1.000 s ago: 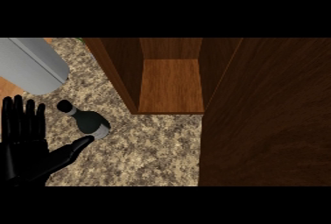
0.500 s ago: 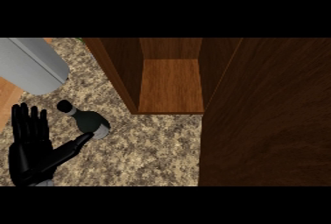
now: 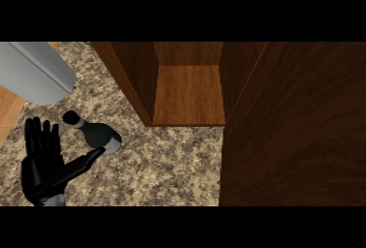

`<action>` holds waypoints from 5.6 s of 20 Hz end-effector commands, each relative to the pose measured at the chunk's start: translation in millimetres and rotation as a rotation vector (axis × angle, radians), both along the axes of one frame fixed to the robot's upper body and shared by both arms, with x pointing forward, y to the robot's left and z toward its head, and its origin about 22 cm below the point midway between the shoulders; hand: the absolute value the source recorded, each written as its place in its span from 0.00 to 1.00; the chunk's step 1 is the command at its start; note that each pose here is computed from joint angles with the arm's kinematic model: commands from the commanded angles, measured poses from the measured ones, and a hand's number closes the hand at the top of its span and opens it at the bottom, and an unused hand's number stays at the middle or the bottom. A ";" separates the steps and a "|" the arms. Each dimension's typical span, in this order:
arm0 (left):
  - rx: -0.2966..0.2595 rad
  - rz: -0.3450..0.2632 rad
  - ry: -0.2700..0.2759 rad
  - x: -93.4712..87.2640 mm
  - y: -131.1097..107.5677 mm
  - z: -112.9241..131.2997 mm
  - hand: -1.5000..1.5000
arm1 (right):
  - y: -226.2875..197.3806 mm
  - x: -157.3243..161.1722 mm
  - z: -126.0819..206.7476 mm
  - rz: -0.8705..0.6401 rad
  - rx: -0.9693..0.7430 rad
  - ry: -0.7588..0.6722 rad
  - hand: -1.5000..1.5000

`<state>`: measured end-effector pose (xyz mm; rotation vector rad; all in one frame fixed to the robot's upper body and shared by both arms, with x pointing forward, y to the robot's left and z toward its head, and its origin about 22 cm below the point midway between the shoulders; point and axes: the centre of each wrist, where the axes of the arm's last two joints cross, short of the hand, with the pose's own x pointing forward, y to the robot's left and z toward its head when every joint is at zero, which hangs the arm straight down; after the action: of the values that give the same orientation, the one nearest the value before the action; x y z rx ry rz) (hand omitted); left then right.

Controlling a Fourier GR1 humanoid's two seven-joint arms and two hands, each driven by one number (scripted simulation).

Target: Pick up the wine, place it into the cabinet and close the cabinet

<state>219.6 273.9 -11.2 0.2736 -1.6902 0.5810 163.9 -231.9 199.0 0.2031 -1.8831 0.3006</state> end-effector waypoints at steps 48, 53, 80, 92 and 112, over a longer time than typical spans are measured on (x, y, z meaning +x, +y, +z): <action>-0.155 -0.181 -0.057 48.2 -7.1 -111.2 1.00 | 8.5 -30.8 25.4 0.058 0.036 -0.049 0.00; -0.072 -0.235 -0.055 51.7 1.3 -107.8 1.00 | -5.2 -28.6 12.0 0.041 0.048 -0.060 0.00; 0.141 -0.541 -0.255 -0.1 3.5 7.4 1.00 | -4.4 -22.2 16.7 0.059 0.037 -0.022 0.00; 0.159 -0.607 -0.212 -3.0 -73.1 81.4 1.00 | -1.2 -14.3 12.9 0.038 0.045 -0.041 0.00; 0.103 -0.634 -0.230 22.8 -196.4 140.7 1.00 | -18.5 -17.1 -1.9 0.059 0.044 -0.014 0.00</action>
<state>242.0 91.5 128.4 -0.2805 -1.9105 0.0443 167.4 -238.2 194.7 0.2154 -1.8723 0.2957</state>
